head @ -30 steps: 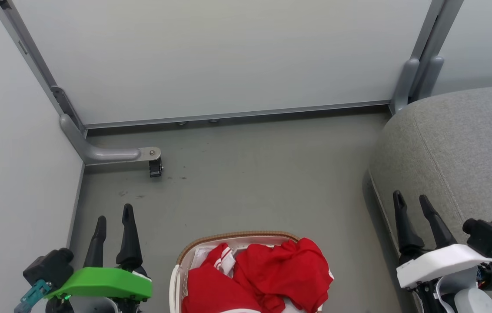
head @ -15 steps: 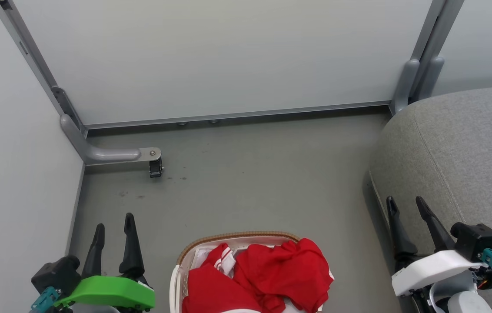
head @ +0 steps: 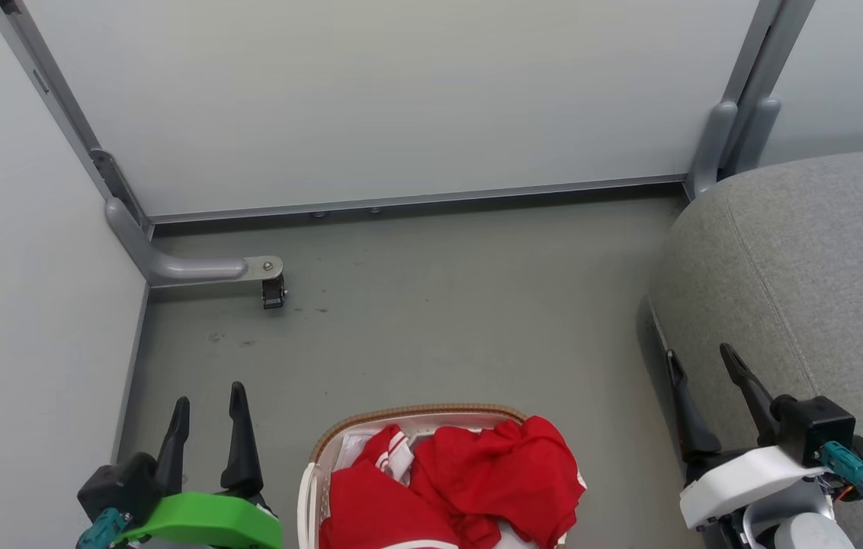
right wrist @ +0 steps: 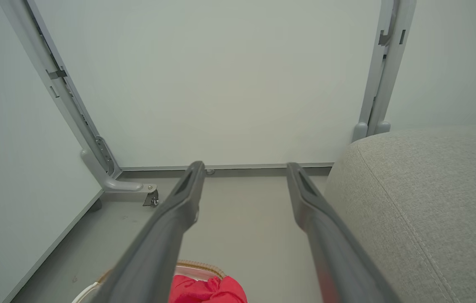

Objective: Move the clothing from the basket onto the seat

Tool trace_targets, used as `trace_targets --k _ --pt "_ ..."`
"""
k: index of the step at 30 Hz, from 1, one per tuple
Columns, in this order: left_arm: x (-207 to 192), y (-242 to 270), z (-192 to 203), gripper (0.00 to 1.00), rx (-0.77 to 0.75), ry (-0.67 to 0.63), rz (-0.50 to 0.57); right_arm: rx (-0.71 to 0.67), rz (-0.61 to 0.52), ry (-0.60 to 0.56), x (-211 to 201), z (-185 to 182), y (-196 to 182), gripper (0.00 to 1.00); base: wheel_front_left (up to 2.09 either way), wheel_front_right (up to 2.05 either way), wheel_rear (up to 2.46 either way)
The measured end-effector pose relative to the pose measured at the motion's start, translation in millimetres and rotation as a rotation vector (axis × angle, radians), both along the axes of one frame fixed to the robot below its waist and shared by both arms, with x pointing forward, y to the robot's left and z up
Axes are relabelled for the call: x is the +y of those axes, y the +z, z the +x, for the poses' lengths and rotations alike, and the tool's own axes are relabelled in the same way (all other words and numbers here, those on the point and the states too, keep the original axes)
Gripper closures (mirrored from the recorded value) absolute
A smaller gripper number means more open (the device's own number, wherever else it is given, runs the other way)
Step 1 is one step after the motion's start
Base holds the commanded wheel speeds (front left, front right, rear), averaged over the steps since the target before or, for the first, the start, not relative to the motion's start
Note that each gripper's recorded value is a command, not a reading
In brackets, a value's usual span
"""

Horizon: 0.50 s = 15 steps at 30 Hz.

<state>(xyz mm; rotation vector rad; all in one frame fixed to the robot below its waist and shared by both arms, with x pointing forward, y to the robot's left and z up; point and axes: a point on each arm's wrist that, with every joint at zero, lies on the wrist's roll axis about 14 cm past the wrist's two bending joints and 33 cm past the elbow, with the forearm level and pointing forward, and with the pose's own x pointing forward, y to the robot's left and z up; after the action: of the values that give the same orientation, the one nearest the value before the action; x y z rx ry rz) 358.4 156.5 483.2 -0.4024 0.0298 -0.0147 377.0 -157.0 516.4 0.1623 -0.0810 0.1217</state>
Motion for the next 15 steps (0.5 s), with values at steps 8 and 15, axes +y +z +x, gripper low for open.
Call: trace_targets --k 8,15 --pt "-3.0 -2.9 -2.0 0.0 -0.003 -0.012 0.048 -0.012 -0.073 0.012 3.2 0.3 -0.4 0.0 0.0 0.0 0.0" --pt "-5.9 -5.6 -4.3 0.0 -0.004 -0.026 0.092 -0.027 -0.126 0.026 6.9 -0.3 0.2 0.0 0.0 0.0 0.0"
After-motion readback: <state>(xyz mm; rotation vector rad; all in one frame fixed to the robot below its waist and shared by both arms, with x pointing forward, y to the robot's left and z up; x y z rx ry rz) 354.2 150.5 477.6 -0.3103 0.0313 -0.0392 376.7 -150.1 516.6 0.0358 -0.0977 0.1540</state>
